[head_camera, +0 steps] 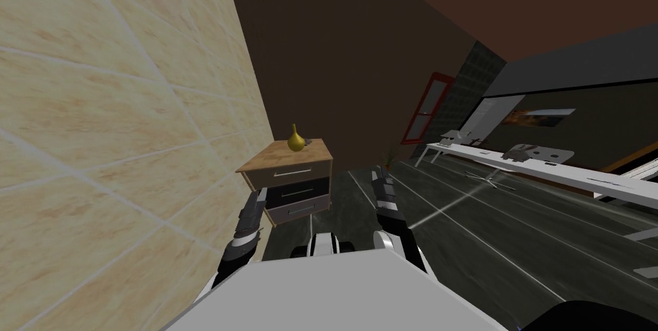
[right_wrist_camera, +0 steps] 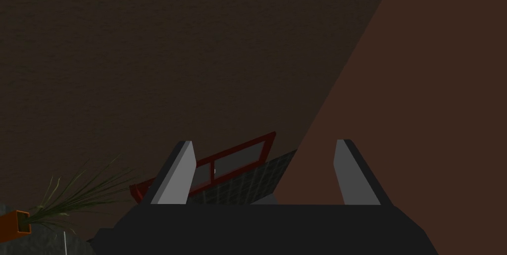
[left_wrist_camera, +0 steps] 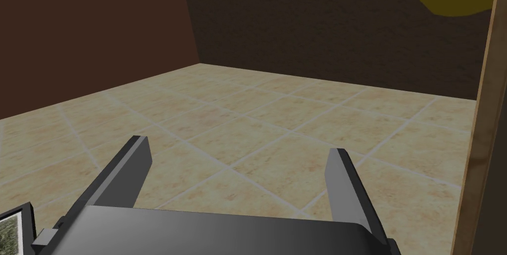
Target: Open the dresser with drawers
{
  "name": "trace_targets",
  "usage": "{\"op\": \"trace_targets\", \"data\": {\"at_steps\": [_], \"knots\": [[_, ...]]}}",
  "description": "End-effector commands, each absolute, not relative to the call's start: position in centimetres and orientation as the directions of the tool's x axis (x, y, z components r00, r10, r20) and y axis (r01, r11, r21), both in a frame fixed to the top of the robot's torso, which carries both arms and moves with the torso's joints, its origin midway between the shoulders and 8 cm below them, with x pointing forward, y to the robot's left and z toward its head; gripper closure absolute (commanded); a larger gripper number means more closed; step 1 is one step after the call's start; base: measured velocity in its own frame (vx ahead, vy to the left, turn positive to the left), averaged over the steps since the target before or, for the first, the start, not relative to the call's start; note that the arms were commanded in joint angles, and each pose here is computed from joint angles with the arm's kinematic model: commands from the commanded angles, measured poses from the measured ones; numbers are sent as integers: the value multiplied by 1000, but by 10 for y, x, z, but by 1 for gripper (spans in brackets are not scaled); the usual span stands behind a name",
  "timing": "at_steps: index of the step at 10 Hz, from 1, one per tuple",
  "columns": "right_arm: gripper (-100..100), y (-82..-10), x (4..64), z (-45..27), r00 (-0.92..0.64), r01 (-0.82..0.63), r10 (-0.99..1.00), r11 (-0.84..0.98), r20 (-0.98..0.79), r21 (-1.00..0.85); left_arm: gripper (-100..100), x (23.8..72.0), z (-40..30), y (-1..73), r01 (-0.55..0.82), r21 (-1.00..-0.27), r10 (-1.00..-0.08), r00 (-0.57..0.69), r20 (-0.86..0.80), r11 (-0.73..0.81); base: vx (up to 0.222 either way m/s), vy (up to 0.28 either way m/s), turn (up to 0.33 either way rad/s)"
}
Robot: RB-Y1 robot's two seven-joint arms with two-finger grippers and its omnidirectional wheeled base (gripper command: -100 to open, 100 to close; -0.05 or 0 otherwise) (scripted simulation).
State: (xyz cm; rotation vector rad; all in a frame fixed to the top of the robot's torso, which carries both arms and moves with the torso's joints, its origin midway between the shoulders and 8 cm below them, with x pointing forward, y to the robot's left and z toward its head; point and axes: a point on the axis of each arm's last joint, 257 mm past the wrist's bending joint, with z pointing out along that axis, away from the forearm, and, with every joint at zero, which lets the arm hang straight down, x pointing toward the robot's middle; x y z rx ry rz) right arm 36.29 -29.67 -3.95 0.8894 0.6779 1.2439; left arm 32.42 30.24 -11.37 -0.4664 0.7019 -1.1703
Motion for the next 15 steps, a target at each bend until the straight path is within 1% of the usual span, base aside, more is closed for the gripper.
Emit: {"op": "trace_targets", "data": {"at_steps": [1, 2, 7, 8, 11, 12, 13, 15], "knots": [[0, -297, 363, -39, 210, -502, 977, 79, 32, 861, -100, 322, -129, 309, 655, -679, -944, 220, -247, 330, 87, -21, 6], [0, -297, 363, -39, 210, -502, 977, 79, 32, 861, -100, 320, -133, 311, 660, -677, -946, 222, -238, 325, 109, -25, 10], [0, -297, 363, -39, 210, -502, 977, 79, 32, 861, -100, 317, -165, 319, 625, -713, -948, 223, -225, 316, 92, -23, 8], [0, -297, 363, -39, 210, -502, 977, 79, 32, 861, -100, 315, -167, 321, 634, -708, -950, 227, -215, 312, 97, -14, 10], [0, -297, 363, -39, 210, -502, 977, 79, 32, 861, -100, 312, -189, 326, 602, -737, -951, 228, -210, 307, 94, -34, 9], [0, -297, 363, -39, 210, -502, 977, 79, 32, 861, -100, 309, -192, 327, 607, -735, -952, 232, -200, 302, 98, -24, 8], [0, -297, 363, -39, 210, -502, 977, 79, 32, 861, -100, 309, -201, 328, 589, -749, -952, 231, -202, 302, 87, -15, 6], [0, -297, 363, -39, 210, -502, 977, 79, 32, 861, -100, 303, -213, 332, 585, -756, -954, 238, -185, 293, 124, -30, 15]]}}
